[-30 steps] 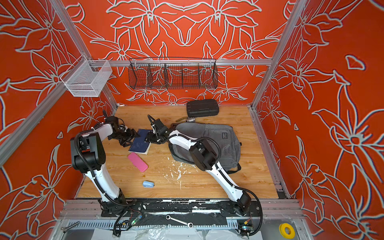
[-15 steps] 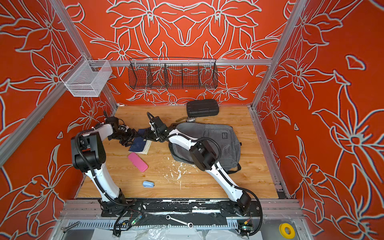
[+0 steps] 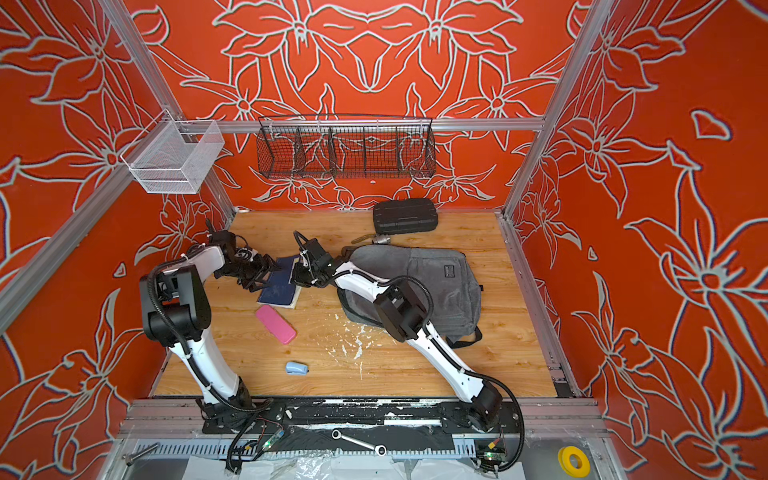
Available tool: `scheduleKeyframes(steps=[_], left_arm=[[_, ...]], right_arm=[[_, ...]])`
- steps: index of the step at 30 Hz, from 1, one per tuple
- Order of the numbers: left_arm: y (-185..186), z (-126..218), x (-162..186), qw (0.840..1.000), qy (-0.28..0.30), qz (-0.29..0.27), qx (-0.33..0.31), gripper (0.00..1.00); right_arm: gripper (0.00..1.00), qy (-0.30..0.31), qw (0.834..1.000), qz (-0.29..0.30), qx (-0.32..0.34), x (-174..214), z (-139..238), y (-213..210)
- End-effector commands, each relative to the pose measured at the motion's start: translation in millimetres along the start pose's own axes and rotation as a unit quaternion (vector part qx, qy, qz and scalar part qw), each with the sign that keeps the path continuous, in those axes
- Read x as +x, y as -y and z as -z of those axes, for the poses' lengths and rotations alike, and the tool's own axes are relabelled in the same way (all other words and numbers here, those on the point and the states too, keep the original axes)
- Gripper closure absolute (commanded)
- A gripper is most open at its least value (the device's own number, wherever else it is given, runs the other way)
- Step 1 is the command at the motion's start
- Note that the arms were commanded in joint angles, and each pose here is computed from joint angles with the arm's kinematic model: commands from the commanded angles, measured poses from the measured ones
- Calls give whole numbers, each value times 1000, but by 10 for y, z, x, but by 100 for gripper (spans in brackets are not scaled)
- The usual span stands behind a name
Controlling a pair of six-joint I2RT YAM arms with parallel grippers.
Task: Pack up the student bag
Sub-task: 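Lift the second book upright with both grippers, opening its cover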
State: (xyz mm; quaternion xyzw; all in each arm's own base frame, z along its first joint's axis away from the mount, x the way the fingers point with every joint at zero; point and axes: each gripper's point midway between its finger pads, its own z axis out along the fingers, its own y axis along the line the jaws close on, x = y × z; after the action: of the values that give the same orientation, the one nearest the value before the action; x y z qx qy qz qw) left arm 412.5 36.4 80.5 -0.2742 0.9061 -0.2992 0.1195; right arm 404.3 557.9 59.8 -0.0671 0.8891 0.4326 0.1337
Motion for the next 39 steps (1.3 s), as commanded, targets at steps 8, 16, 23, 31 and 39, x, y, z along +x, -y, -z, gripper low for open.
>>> scheduleKeyframes(steps=[8,16,23,31,39], left_arm=[[109,332,-245,997,16,-75,-13,16],[74,218,-203,994,-1,-21,111,16],[145,2,-137,978,-28,-3,206,16],[308,-94,-110,961,-53,-26,270,23],[415,-173,-27,949,-73,-30,305,45]], right_arm=[[100,3,995,35,-92,-345,518,-457],[100,-19,987,65,-144,-494,891,-794],[100,-37,984,68,-159,-530,1098,-882],[100,-55,982,60,-172,-476,1127,-902],[100,-68,979,43,-190,-441,1058,-890]])
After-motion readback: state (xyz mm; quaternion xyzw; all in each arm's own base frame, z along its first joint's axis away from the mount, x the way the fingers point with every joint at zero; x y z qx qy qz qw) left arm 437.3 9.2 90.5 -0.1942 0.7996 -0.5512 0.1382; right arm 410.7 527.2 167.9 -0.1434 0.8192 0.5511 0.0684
